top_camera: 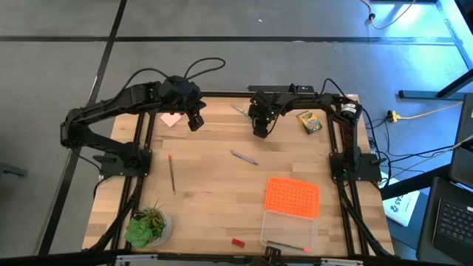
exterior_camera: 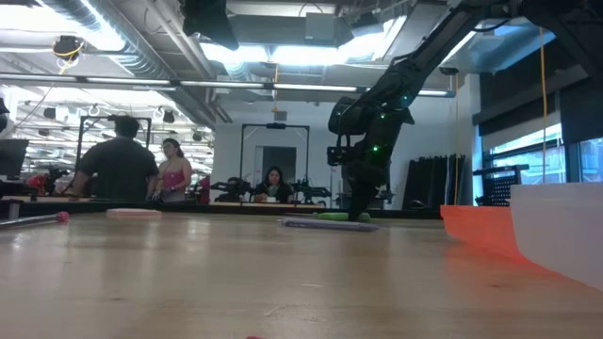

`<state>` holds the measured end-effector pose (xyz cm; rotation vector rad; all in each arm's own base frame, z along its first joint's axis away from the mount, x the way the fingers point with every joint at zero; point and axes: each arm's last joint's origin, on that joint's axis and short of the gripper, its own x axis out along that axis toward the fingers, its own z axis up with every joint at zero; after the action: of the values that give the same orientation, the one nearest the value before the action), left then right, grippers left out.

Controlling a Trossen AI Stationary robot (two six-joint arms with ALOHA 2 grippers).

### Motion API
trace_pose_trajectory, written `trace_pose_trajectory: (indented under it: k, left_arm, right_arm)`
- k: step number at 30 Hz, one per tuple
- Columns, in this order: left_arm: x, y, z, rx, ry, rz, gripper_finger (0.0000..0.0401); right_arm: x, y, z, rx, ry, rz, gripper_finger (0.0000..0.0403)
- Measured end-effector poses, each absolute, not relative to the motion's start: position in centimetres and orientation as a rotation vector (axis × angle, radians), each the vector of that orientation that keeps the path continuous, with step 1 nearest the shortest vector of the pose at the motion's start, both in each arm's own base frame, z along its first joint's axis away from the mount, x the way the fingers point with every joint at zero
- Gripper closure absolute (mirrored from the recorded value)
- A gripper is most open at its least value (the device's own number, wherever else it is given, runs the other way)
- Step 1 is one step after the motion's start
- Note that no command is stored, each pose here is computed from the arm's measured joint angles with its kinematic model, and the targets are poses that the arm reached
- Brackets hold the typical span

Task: Pack school essentials
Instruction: Put the green scissors into the orange supply box

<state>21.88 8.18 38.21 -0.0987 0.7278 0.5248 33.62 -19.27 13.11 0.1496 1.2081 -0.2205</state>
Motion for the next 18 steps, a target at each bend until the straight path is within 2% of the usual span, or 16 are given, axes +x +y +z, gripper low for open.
trace_pose_trajectory:
  k: [18]
  left_arm:
    - [21.9,8.2,38.2,-0.098,0.729,0.524,0.0387]
  right_arm:
    - [34.9,-19.5,16.6,0.216,1.255,-0.228,0.0377]
